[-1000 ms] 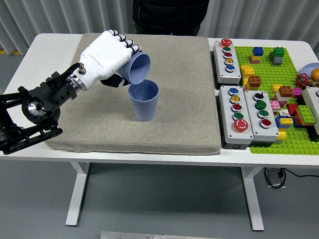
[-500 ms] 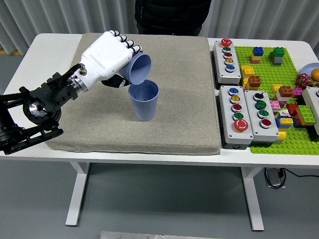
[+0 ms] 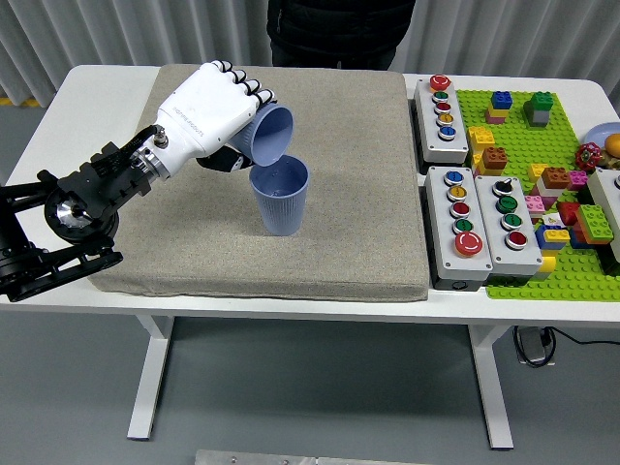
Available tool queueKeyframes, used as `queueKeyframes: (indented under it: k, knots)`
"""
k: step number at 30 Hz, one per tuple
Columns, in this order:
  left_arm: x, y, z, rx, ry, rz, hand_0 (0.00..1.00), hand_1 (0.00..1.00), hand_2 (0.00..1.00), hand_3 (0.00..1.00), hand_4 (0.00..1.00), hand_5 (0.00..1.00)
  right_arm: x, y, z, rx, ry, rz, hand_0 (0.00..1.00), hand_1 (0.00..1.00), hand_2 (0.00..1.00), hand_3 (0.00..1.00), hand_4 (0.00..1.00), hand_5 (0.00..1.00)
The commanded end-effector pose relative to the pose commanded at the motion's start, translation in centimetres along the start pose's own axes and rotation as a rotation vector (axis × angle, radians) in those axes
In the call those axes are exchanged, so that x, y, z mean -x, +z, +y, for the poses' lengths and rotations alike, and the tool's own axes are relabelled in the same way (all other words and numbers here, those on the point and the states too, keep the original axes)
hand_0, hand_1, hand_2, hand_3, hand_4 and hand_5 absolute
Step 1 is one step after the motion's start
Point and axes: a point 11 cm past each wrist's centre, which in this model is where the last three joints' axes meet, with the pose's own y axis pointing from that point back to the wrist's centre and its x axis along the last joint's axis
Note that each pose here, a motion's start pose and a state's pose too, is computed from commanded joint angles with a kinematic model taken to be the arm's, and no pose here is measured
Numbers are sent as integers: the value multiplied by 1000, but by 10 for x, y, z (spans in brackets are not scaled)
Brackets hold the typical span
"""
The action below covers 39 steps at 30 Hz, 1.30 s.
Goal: Pick cup pour cup place
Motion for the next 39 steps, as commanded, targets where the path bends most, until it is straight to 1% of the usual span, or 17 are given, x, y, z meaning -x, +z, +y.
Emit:
queueKeyframes:
  k: [4,7,10,11,15,18,20,22,24,26,28,29,30,33,34,36,39]
  knots:
    - [-5,-5,1,5,58,25,424,498,546,551,720,79,0,0,0,1,-1,-4,668,608,552,528,2,72]
    - [-9,-11,2,-7,107,91,424,498,546,551,720,79,0,2,0,4,0,0,668,608,552,528,2,72]
    - [-8,-16,5,-37,114,212,429,498,550,551,723,79,-1,3,-1,7,1,3,668,608,552,528,2,73]
    - [-5,-17,6,-48,111,271,429,498,550,551,723,79,-1,4,-1,10,3,4,668,608,552,528,2,73]
    - [5,-18,13,-82,108,444,429,498,550,551,723,79,-3,7,-2,16,6,12,668,608,552,528,2,73]
    - [9,-20,18,-111,134,571,437,502,552,551,721,78,-4,10,-3,20,8,17,667,608,552,529,2,74]
    - [15,-20,22,-143,149,672,437,502,552,551,721,78,-5,12,-3,24,10,20,667,608,552,529,2,74]
    - [25,-19,25,-195,162,793,445,501,551,551,722,81,-7,15,-4,29,14,25,668,608,552,528,2,76]
    - [34,-21,28,-266,190,916,445,501,551,551,722,81,-8,18,-5,34,17,28,668,608,552,528,2,76]
    - [43,-22,31,-350,226,1045,445,501,551,551,722,81,-9,20,-6,39,19,31,668,608,552,528,2,76]
    - [51,-30,34,-449,272,1146,453,500,551,550,724,84,-9,23,-6,43,22,38,667,608,552,529,2,78]
    - [59,-34,37,-529,307,1215,453,500,551,550,724,84,-10,24,-6,45,23,44,667,608,552,529,2,78]
    - [61,-40,39,-571,329,1256,453,500,551,550,724,84,-10,24,-6,46,23,45,667,608,552,529,2,78]
    - [77,-45,48,-699,348,1374,453,500,551,550,724,84,-11,24,-7,47,23,41,667,608,552,529,2,78]
    - [81,-45,49,-719,348,1393,451,501,552,550,723,90,-11,24,-7,46,23,39,668,608,551,529,2,81]
    - [86,-39,51,-731,337,1389,451,501,552,550,723,90,-10,23,-6,44,21,34,668,608,551,529,2,81]
    - [90,-29,52,-726,321,1387,451,501,552,550,723,90,-8,22,-6,41,18,31,668,608,551,529,2,81]
